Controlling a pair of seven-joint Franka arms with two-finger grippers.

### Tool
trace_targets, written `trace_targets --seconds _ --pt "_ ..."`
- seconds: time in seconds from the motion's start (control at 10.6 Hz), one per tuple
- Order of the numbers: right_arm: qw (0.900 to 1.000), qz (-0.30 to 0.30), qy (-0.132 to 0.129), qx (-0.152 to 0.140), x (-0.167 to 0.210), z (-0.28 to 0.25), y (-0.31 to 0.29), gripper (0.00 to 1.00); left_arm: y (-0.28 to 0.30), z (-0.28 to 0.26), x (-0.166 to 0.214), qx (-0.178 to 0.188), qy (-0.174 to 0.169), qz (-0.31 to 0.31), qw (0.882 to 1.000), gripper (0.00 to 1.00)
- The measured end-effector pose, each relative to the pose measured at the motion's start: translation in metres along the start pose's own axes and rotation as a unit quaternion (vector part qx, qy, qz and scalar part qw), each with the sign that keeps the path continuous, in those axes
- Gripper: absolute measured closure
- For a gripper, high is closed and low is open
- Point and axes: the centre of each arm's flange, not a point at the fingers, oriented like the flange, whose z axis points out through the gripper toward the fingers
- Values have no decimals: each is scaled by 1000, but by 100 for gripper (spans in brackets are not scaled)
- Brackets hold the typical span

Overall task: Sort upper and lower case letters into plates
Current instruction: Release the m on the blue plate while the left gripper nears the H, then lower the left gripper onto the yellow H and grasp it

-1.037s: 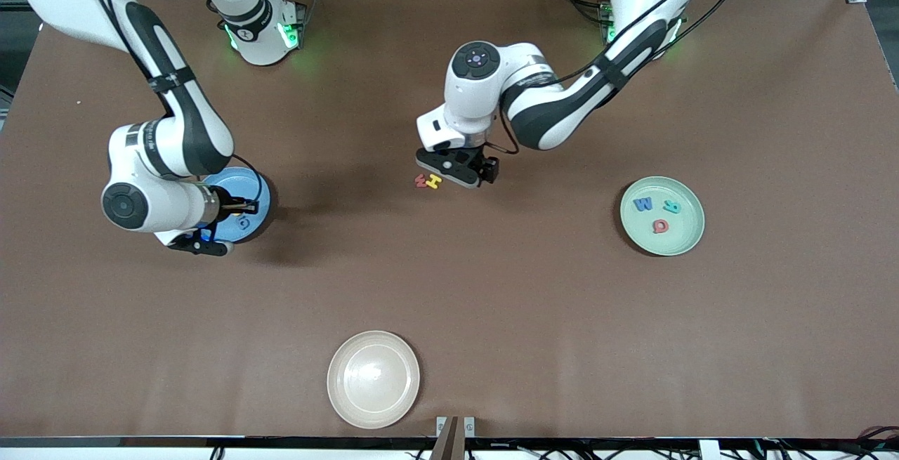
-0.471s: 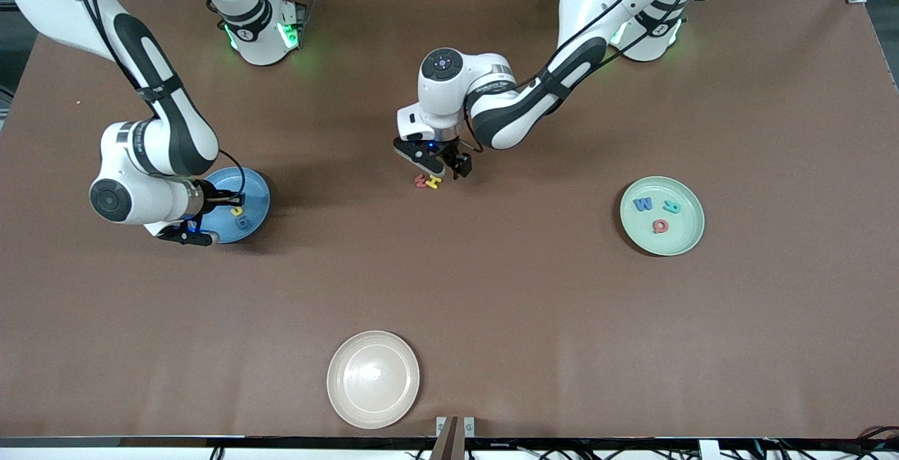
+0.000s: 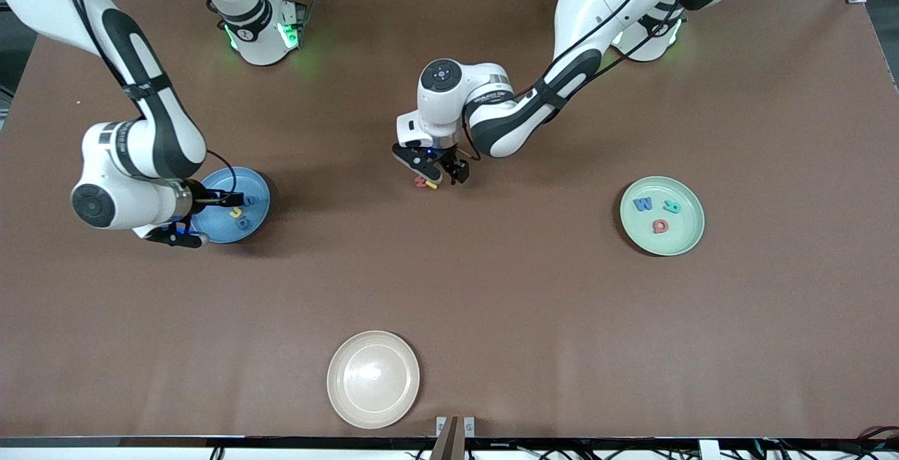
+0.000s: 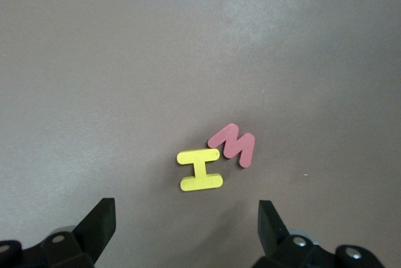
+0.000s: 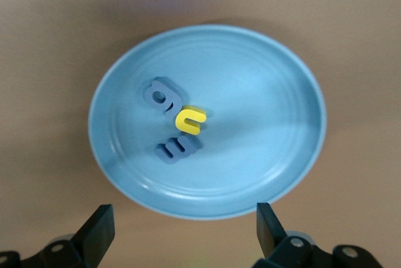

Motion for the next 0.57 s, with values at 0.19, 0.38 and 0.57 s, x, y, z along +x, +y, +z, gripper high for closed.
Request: trace_targets --seconds 0.19,0.38,0.57 --pt "1000 1 0 -2 -1 -45 1 0 1 7 -2 -2 -5 7 1000 0" --pt "1000 0 -5 -4 -3 -65 -1 0 2 13 -4 -4 -11 11 1000 0" --pt "1000 -4 -2 -4 -4 -75 -6 0 2 15 0 -7 -9 15 1000 1"
